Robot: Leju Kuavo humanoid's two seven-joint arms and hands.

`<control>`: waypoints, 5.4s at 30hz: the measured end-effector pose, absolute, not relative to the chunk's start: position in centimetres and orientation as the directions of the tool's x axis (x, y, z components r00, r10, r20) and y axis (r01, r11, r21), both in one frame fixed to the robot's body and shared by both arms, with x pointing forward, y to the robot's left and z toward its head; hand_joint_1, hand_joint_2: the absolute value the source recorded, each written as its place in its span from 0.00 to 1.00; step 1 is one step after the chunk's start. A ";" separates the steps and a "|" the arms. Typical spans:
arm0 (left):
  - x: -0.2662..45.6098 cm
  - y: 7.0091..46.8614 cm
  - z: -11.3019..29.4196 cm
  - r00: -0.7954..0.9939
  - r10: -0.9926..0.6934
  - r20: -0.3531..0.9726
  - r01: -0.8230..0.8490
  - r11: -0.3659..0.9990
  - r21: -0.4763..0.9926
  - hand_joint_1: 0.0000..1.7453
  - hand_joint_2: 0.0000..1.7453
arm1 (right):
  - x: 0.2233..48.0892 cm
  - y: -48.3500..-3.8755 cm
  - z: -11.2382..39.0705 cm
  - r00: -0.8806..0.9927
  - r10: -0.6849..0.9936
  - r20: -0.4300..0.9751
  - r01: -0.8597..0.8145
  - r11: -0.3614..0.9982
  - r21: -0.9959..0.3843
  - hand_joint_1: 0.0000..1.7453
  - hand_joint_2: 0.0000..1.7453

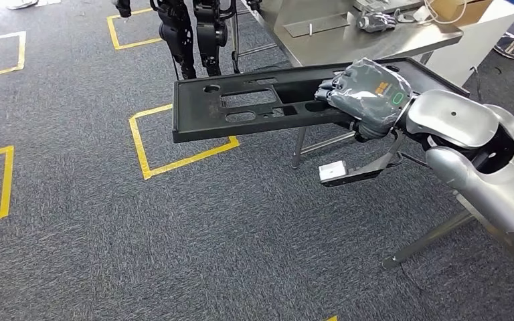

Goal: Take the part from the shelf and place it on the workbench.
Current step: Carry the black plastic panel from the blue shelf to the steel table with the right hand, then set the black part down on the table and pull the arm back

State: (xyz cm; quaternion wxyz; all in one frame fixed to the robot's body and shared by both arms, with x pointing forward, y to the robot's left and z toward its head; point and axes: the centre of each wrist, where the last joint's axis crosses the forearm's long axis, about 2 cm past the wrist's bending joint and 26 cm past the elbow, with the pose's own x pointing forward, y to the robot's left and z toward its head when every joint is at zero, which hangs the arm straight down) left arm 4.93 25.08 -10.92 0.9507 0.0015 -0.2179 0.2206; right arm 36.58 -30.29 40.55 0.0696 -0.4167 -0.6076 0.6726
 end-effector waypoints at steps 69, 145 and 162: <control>4.7 25.1 -10.9 0.810 0.425 0.403 -0.432 0.899 -0.079 0.00 1.00 | 36.3 -32.3 38.0 -0.637 0.622 -0.455 0.361 -0.281 -0.889 1.00 1.00; 5.0 25.7 -11.0 0.826 0.434 0.359 -0.437 0.896 -0.075 0.00 1.00 | 40.4 -19.9 48.3 -0.677 0.513 -0.527 0.359 -0.395 -0.846 1.00 1.00; 4.8 25.9 -11.0 0.830 0.410 0.377 -0.422 0.905 -0.055 0.00 1.00 | 40.5 -20.2 48.7 -0.664 0.523 -0.535 0.360 -0.403 -0.841 1.00 1.00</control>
